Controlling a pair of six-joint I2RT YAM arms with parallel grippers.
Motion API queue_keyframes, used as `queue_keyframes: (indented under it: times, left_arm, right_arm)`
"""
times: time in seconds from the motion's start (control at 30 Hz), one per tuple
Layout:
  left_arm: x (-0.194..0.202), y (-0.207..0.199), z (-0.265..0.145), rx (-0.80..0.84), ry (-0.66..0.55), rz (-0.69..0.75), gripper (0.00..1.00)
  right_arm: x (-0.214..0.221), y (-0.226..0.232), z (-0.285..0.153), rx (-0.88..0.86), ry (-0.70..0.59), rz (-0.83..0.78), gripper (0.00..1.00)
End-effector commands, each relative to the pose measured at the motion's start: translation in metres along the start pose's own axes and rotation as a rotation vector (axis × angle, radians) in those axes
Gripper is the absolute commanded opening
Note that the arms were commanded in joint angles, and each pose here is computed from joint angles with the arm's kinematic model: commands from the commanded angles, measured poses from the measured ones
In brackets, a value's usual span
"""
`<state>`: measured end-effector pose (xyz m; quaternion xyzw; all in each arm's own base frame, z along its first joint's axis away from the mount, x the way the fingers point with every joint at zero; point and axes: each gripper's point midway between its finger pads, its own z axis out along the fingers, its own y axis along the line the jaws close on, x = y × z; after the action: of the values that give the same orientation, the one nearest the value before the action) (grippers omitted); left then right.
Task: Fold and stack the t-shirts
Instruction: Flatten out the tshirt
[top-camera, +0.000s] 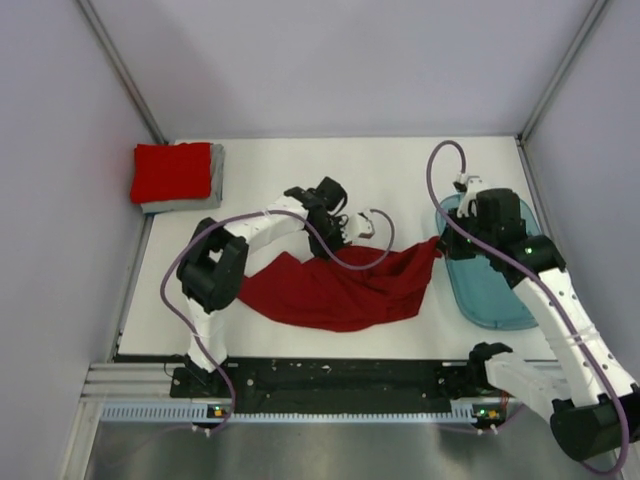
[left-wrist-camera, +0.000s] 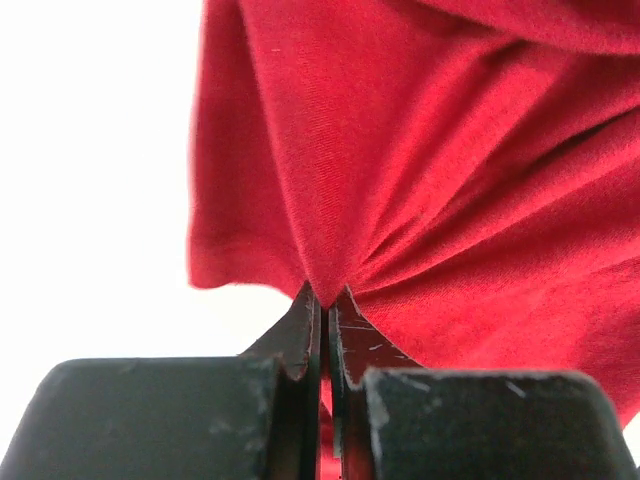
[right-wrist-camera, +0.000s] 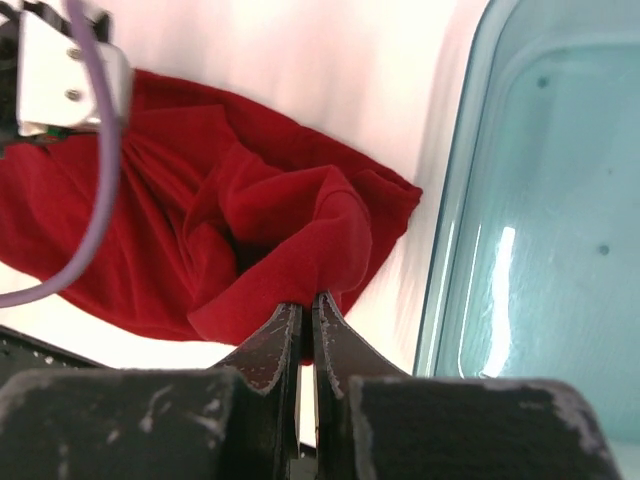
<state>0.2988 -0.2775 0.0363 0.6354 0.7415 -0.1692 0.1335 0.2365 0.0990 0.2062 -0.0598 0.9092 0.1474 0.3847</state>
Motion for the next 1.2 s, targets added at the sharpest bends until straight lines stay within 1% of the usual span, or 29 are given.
queue_keyframes:
  times: [0.0, 0.07, 0.1, 0.17, 0.2, 0.23, 0.27, 0.33, 0.37, 0.47, 0.5, 0.57, 0.63, 0.67, 0.7, 0.73, 0.77, 0.83, 0.97, 1.07, 1.13, 1.17]
  left_arm:
    - [-0.042, 0.083, -0.137, -0.471, -0.169, -0.088, 0.0]
    - [-0.052, 0.116, -0.205, -0.695, -0.253, -0.126, 0.0]
    - [-0.055, 0.132, -0.246, -0.817, -0.289, -0.14, 0.0]
    - [-0.058, 0.145, -0.311, -0.985, -0.349, -0.14, 0.0]
    - [-0.059, 0.149, -0.335, -1.048, -0.363, -0.135, 0.0]
    - [-0.058, 0.15, -0.357, -1.105, -0.369, -0.127, 0.0]
    - [-0.058, 0.149, -0.37, -1.143, -0.359, -0.108, 0.0]
    - [-0.053, 0.144, -0.377, -1.163, -0.326, -0.062, 0.0]
    - [-0.049, 0.14, -0.375, -1.157, -0.309, -0.046, 0.0]
    - [-0.03, 0.125, -0.337, -1.059, -0.25, 0.008, 0.0]
    - [-0.022, 0.118, -0.318, -1.001, -0.23, 0.027, 0.0]
    - [-0.013, 0.089, -0.27, -0.797, -0.211, 0.094, 0.02]
    - [0.0, 0.051, -0.227, -0.578, -0.19, 0.146, 0.21]
    - [0.006, 0.033, -0.207, -0.482, -0.184, 0.158, 0.37]
    - [0.015, 0.014, -0.189, -0.388, -0.171, 0.158, 0.51]
    - [0.021, 0.001, -0.178, -0.323, -0.161, 0.163, 0.62]
    - [0.026, -0.01, -0.17, -0.272, -0.156, 0.152, 0.68]
    - [0.036, -0.015, -0.162, -0.244, -0.129, 0.095, 0.7]
    - [0.06, 0.011, -0.158, -0.317, -0.066, -0.029, 0.7]
    - [0.076, 0.026, -0.153, -0.313, -0.047, -0.134, 0.65]
    - [0.086, 0.032, -0.141, -0.294, -0.021, -0.17, 0.59]
    - [0.091, 0.033, -0.133, -0.284, -0.005, -0.17, 0.58]
  right_arm:
    - [-0.092, 0.009, -0.008, -0.039, -0.213, -0.038, 0.0]
    - [-0.137, 0.011, -0.016, -0.041, -0.282, -0.05, 0.0]
    - [-0.162, 0.013, -0.018, -0.041, -0.313, -0.053, 0.0]
    - [-0.208, 0.023, -0.036, -0.06, -0.403, -0.077, 0.0]
    - [-0.225, 0.03, -0.042, -0.083, -0.434, -0.087, 0.0]
    - [-0.242, 0.04, -0.054, -0.119, -0.476, -0.104, 0.0]
    - [-0.255, 0.05, -0.064, -0.158, -0.509, -0.119, 0.0]
    - [-0.254, 0.065, -0.061, -0.246, -0.492, -0.136, 0.0]
    - [-0.247, 0.07, -0.055, -0.291, -0.462, -0.135, 0.0]
    - [-0.204, 0.074, -0.017, -0.358, -0.312, -0.055, 0.0]
    - [-0.184, 0.072, -0.001, -0.362, -0.254, -0.032, 0.0]
    - [-0.149, 0.073, 0.021, -0.398, -0.169, 0.001, 0.0]
    - [-0.118, 0.07, 0.036, -0.413, -0.109, 0.05, 0.0]
    - [-0.101, 0.068, 0.044, -0.414, -0.076, 0.075, 0.0]
    - [-0.086, 0.065, 0.049, -0.407, -0.051, 0.093, 0.0]
    - [-0.075, 0.061, 0.054, -0.398, -0.03, 0.107, 0.0]
    - [-0.062, 0.058, 0.059, -0.386, -0.004, 0.119, 0.0]
    - [-0.043, 0.052, 0.067, -0.367, 0.036, 0.135, 0.0]
    - [-0.023, 0.044, 0.076, -0.335, 0.072, 0.15, 0.0]
    - [-0.02, 0.039, 0.078, -0.307, 0.07, 0.147, 0.0]
    - [-0.021, 0.037, 0.077, -0.295, 0.06, 0.14, 0.0]
    - [-0.021, 0.036, 0.077, -0.291, 0.059, 0.139, 0.0]
